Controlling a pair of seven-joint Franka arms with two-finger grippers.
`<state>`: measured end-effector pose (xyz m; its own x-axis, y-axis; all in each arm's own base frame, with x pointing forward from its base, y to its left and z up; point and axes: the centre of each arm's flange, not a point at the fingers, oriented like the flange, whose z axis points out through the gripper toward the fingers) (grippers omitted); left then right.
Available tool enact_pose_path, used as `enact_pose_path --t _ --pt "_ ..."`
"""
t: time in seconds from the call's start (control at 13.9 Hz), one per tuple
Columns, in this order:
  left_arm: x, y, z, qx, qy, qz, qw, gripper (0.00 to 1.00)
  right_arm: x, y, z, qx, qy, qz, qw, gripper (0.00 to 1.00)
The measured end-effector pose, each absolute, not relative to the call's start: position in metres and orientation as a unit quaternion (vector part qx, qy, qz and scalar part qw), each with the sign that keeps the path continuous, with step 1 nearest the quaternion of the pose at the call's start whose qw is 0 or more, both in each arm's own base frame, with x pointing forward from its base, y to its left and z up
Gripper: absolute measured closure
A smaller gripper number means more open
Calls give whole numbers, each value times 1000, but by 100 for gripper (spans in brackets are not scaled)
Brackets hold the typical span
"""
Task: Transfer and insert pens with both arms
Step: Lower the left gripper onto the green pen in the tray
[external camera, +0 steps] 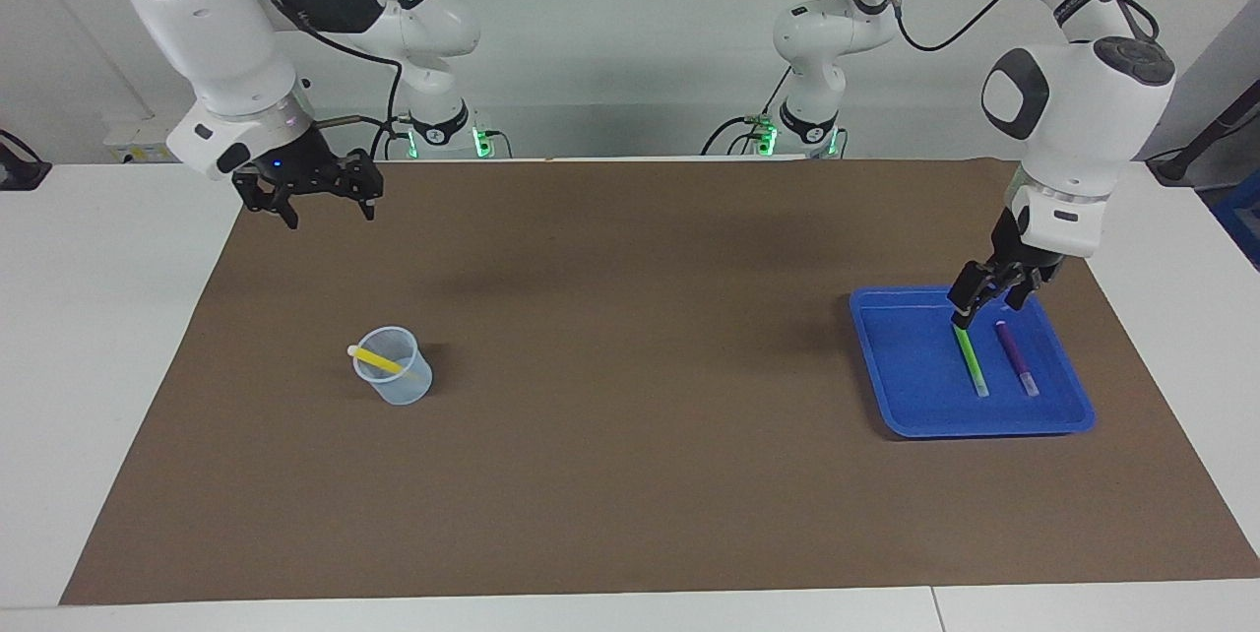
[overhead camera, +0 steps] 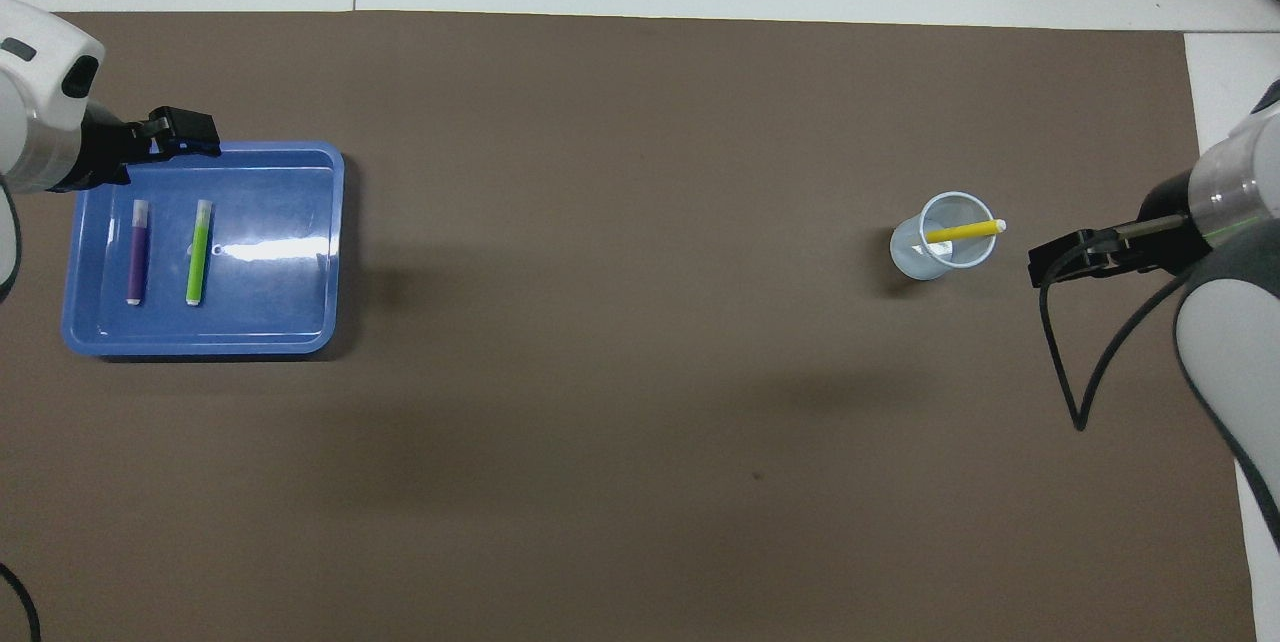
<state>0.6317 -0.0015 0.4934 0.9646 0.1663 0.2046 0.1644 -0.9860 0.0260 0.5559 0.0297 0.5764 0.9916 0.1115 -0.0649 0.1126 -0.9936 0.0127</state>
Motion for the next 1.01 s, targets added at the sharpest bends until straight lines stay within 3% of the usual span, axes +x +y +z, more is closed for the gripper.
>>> enact_pose_path --t 0.43,1.01 --pt "651 39 426 997 -30 53 -42 0 556 22 577 998 45 -32 8 0" --pt "653 101 343 998 -61 8 -30 0 556 23 576 998 46 -32 8 0"
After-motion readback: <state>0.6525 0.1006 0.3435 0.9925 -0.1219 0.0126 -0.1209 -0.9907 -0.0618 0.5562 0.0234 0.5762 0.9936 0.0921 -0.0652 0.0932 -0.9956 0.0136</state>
